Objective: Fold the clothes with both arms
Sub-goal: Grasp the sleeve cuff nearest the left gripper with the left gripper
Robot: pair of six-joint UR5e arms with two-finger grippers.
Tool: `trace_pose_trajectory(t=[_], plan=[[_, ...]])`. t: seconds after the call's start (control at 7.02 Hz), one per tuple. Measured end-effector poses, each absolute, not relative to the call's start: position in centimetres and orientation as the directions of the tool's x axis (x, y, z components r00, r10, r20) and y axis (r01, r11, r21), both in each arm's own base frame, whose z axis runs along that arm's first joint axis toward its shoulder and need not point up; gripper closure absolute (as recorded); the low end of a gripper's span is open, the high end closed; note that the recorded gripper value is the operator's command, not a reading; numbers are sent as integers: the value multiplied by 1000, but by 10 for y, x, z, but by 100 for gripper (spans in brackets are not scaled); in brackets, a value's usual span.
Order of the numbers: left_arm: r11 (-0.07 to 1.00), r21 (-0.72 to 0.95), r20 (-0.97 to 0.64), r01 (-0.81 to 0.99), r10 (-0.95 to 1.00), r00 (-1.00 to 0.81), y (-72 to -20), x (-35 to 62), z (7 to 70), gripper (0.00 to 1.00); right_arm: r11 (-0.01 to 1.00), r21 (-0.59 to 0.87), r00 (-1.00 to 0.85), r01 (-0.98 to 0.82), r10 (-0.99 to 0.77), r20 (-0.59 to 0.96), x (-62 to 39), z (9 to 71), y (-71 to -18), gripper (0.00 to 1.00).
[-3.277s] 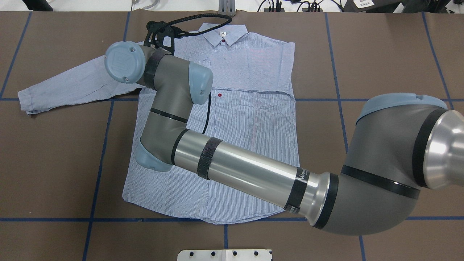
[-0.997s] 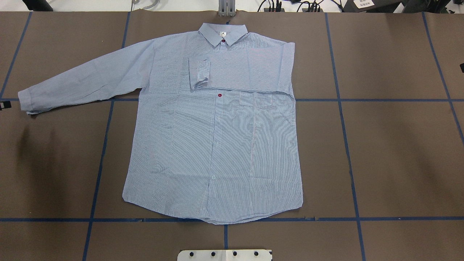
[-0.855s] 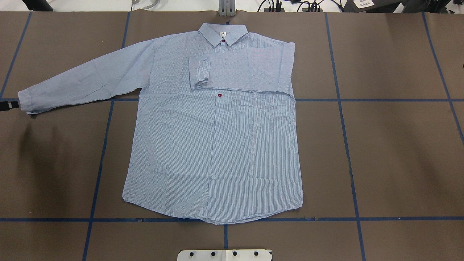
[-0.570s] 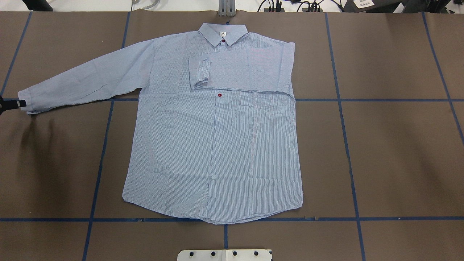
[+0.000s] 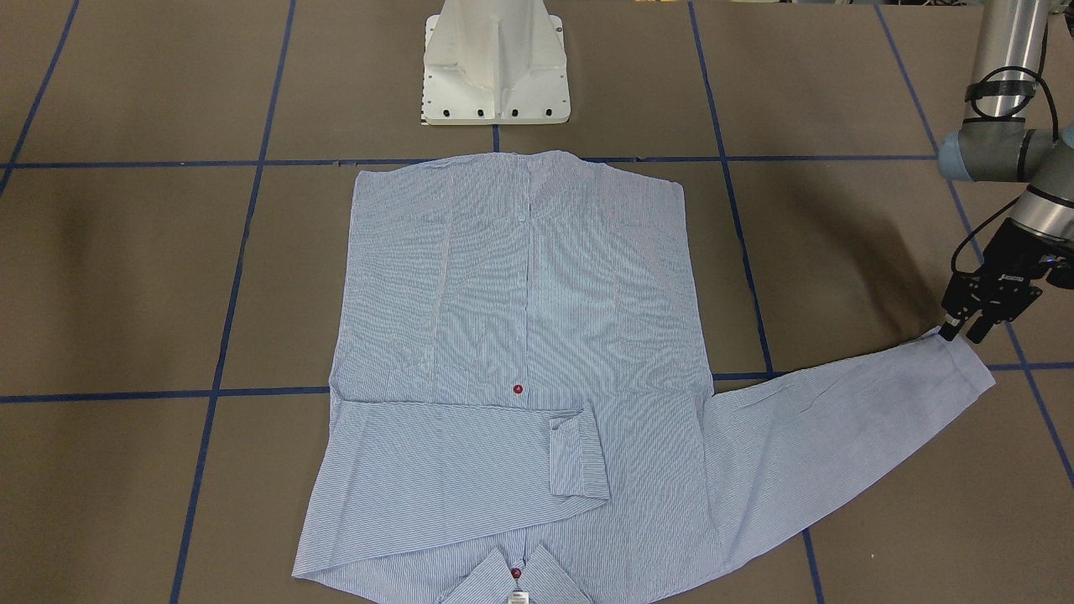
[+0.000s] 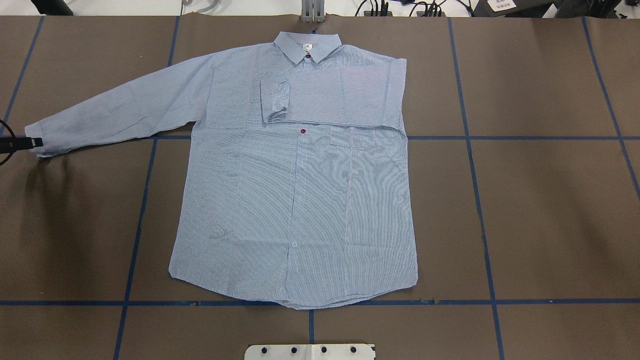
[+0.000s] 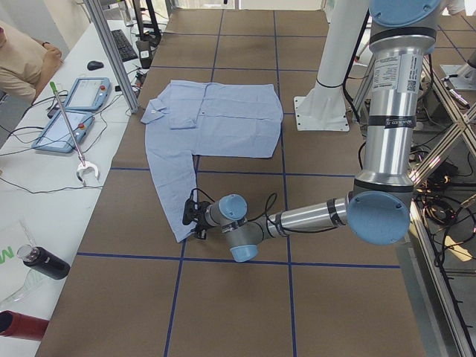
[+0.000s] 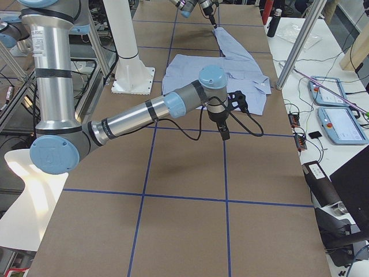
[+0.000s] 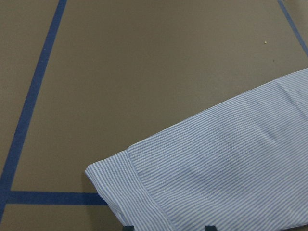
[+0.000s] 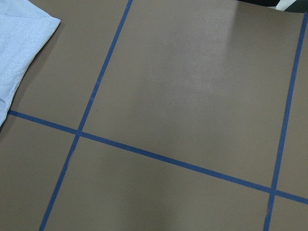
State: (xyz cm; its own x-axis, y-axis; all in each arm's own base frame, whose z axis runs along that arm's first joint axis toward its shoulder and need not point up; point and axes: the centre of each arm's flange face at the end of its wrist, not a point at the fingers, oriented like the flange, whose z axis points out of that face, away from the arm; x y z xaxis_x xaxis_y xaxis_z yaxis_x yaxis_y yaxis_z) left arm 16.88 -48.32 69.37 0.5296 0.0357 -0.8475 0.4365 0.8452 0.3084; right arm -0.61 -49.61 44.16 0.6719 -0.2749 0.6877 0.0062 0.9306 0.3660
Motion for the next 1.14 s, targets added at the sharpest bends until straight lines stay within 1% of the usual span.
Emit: trace_pose_trajectory(t=[0.14,0.28,0.43,0.85,1.14], plan=[[846,312,-844,432,38,535,-481,173,697,44,931,365,673,6,-273,687,-6,442,-496,0],[841,320,-840,435,39,542,-480,177,700,67,931,364,674,6,-272,687,-6,443,-496,0],[838,326,-838,438,41,545,-479,179,700,100,931,364,674,5,-272,687,-6,443,-495,0],[829,342,-844,443,63,533,-477,179,695,100,931,364,672,3,-271,689,-5,442,-493,0],[842,346,-870,413,123,478,-474,182,663,100,932,361,672,1,-268,690,-5,442,-493,0]])
